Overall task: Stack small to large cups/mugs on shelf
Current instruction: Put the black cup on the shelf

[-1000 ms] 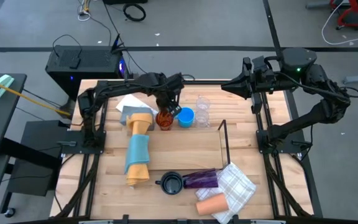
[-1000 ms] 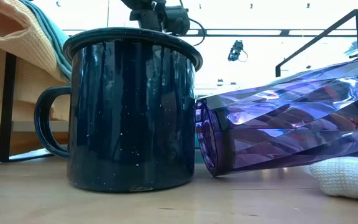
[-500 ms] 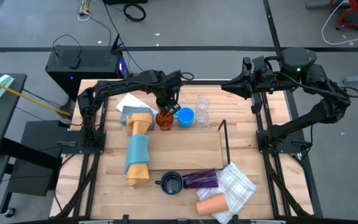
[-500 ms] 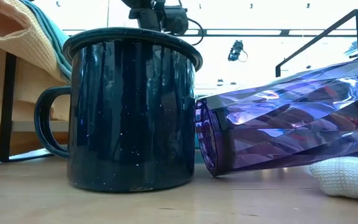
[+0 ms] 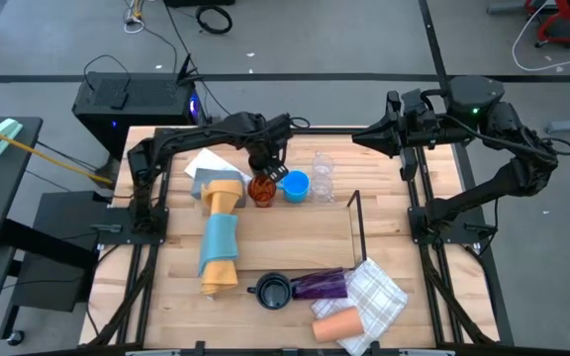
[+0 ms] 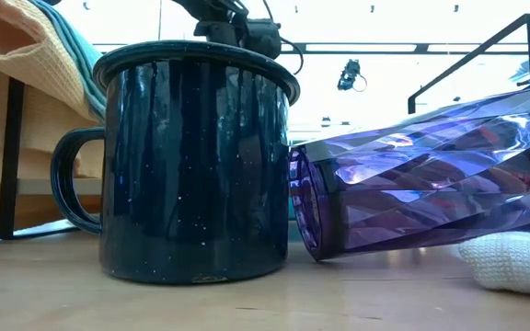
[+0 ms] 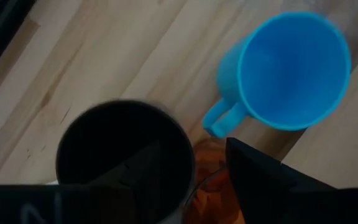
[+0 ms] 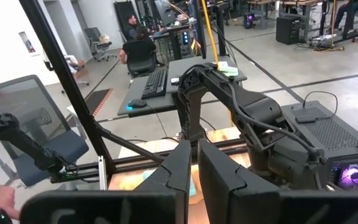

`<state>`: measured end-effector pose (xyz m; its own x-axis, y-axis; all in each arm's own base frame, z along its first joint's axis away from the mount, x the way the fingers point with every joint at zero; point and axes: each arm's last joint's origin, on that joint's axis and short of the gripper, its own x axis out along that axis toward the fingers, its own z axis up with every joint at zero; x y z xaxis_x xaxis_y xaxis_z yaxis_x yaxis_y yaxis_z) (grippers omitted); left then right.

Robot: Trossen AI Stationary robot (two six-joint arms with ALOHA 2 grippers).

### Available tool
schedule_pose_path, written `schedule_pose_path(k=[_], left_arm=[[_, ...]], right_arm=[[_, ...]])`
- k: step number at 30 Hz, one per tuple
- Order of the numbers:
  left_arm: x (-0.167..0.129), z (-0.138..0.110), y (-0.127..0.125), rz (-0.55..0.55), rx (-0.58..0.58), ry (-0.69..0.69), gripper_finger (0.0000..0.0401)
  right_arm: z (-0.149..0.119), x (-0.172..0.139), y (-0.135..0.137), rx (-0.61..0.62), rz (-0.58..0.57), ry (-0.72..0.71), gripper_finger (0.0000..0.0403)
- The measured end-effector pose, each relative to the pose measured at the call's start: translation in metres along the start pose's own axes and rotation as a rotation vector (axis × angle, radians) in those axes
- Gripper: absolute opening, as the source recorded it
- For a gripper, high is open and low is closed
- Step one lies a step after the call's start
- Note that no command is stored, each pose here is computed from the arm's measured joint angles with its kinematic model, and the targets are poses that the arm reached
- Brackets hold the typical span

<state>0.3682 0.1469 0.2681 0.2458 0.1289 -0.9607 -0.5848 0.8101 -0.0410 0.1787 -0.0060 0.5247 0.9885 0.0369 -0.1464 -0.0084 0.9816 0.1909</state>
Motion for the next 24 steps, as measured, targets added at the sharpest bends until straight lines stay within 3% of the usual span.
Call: schedule_pose_path(k=[24], left_arm=[[0.0061,0.0045,0.0017,0.016,0.004,-0.021,0.0109]], right_arm=[[0.0000,0.0000,0.0000,0.000,0.000,0.000,0.0038]])
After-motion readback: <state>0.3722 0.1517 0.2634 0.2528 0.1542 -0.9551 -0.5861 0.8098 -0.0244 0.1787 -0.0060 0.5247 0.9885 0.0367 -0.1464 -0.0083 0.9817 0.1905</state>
